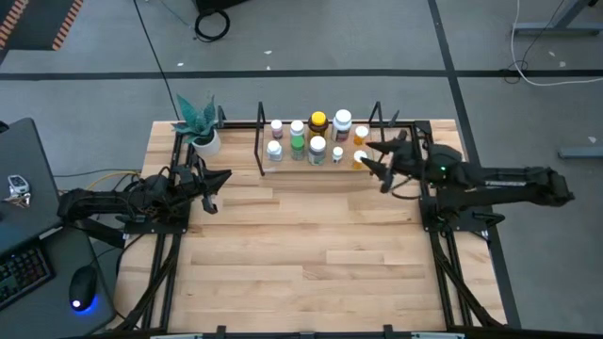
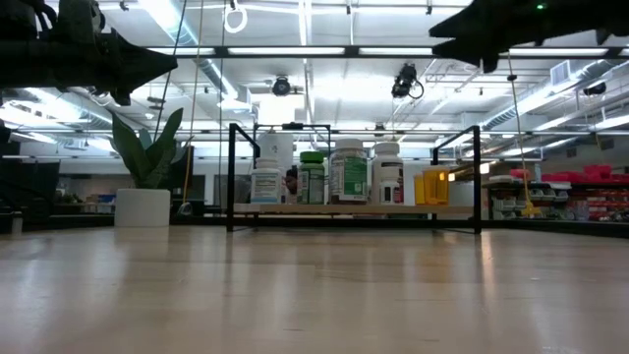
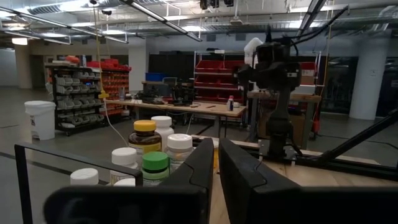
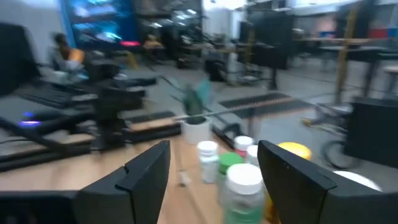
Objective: Pick and place medicine bottles onto shelf by color
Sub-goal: Return to Home Position
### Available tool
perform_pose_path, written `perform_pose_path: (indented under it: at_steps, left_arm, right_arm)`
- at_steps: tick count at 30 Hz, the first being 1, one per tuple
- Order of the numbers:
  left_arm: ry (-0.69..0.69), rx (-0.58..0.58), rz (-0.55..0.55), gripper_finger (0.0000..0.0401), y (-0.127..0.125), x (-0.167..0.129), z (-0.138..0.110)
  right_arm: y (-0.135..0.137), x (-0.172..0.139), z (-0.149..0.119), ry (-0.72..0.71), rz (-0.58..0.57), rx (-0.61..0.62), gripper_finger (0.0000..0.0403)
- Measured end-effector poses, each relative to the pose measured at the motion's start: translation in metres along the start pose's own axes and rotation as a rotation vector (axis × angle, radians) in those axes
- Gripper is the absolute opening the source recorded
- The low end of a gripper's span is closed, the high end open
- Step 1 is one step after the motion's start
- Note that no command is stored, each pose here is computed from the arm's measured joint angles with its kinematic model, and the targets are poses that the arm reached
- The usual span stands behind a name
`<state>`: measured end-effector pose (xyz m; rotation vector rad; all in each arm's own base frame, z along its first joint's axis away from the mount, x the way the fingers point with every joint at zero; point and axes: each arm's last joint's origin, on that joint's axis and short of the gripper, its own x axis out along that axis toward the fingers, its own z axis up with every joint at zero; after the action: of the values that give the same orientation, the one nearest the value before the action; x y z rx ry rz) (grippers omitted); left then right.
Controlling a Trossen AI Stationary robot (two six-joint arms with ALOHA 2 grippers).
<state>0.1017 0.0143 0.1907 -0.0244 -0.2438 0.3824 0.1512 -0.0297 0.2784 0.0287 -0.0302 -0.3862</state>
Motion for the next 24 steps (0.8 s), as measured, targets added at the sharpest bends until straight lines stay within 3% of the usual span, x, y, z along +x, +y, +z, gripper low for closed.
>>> perform_pose_path:
  at_steps: [8,17,24]
  left_arm:
    - [0.0,0.0,0.0,0.004,0.0,0.0,0.0]
    - [0.0,0.0,0.0,0.0031,0.0,0.0,0.0]
    - [0.0,0.0,0.0,0.0035,0.0,0.0,0.0]
  right_arm:
    - [-0.006,-0.026,-0.017,-0.037,0.136,0.055,0.025]
    - [-0.012,-0.051,-0.019,-0.049,0.175,0.096,0.0243]
    - [-0.014,-0.056,-0.05,-0.065,0.181,0.116,0.0233]
